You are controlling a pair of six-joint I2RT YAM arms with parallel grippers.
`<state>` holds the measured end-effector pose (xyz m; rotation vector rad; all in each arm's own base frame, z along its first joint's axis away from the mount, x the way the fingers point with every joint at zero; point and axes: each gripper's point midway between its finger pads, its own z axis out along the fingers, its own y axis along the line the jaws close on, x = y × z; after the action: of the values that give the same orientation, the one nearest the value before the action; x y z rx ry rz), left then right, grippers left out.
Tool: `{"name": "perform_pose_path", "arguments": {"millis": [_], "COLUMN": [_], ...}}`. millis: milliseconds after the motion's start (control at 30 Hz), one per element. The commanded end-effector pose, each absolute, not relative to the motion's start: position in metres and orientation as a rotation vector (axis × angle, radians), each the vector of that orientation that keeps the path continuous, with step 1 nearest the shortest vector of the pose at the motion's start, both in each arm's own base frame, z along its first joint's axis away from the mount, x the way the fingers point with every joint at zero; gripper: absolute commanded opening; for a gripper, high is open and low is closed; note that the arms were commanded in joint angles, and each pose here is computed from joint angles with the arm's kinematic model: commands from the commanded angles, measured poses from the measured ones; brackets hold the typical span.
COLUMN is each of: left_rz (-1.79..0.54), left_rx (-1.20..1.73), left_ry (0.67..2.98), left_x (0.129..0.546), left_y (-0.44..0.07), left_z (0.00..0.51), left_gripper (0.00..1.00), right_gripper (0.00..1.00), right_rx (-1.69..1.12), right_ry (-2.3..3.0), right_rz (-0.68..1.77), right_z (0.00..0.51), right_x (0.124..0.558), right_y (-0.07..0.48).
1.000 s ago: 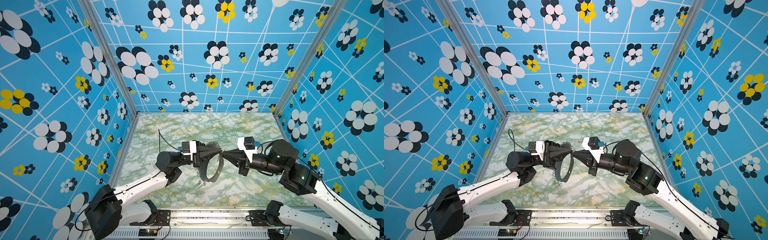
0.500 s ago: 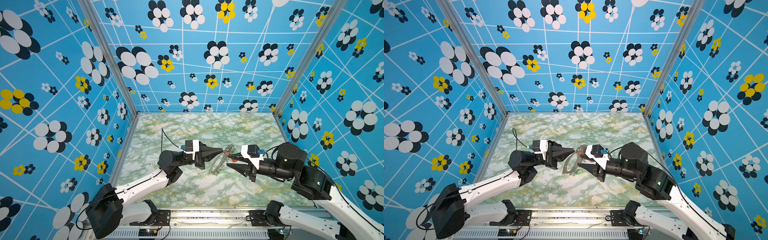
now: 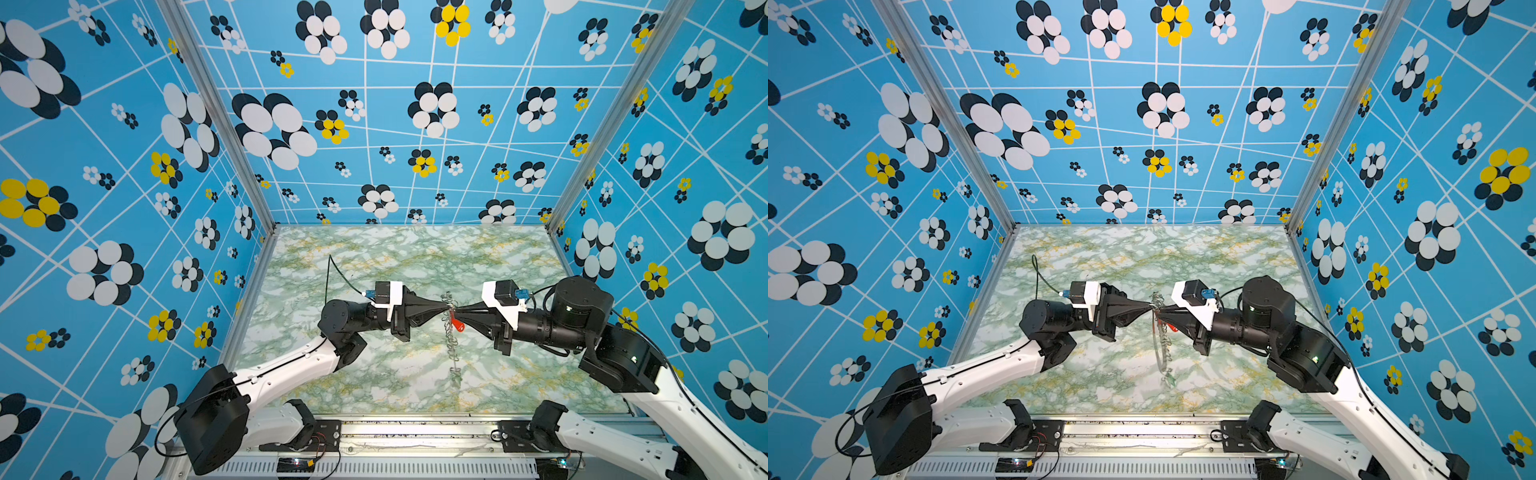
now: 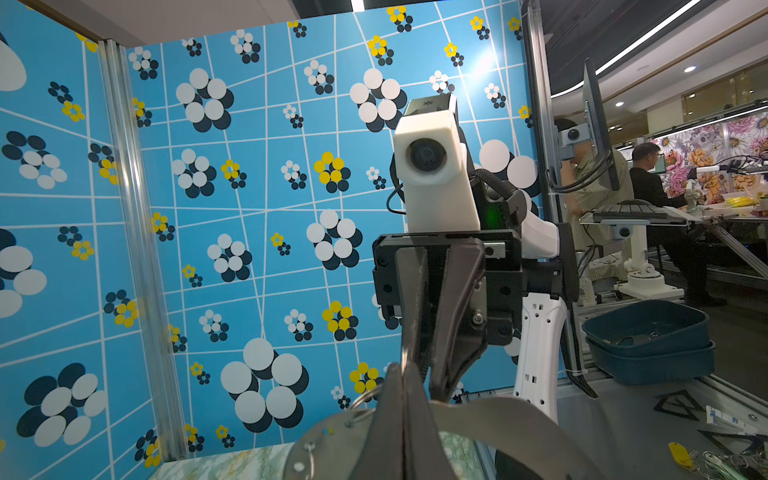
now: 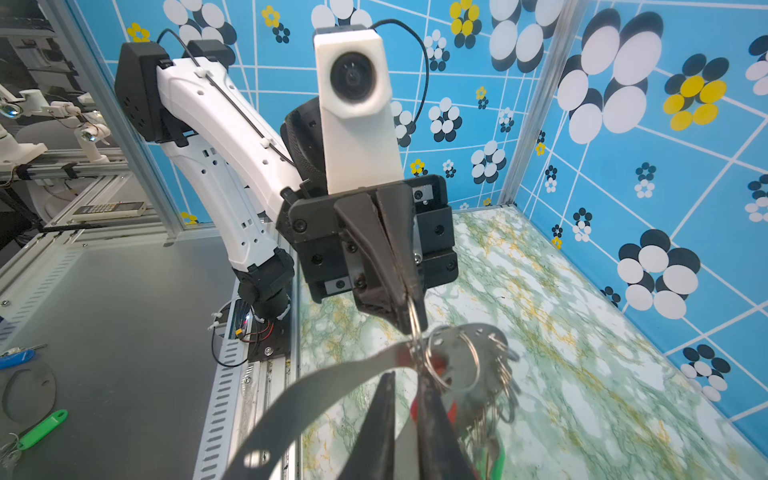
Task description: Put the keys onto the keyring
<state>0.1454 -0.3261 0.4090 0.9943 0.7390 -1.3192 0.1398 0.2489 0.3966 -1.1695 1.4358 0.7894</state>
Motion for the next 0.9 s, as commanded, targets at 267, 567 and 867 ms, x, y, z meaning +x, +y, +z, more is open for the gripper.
{"name": "perform_pose_path", "arguments": {"millis": [267,567,867], "left_rz": [-1.310,-1.348,-1.351], "left_rx": [1.001,1.037,1.053], "left_ry": [0.656,0.651,0.663], "left_x": [0.135,0.131,0.131], "left_y": [-0.319,-0.322,-0.324], "left_z": [0.431,0.432,0.427], "left_gripper": [0.00,0.00,0.00], "right_gripper": [0.28,0.29,0.21], "right_rx": [-1.142,-1.157,-1.167], "right_ry": [1.438,1.415,1.363], "right_rz": [0.786,0.787,0.842], "right_z": [0.404,0.408,0.417], "right_x": [0.142,0.145,0.135], "right_y": [0.246,0.250,0.251]}}
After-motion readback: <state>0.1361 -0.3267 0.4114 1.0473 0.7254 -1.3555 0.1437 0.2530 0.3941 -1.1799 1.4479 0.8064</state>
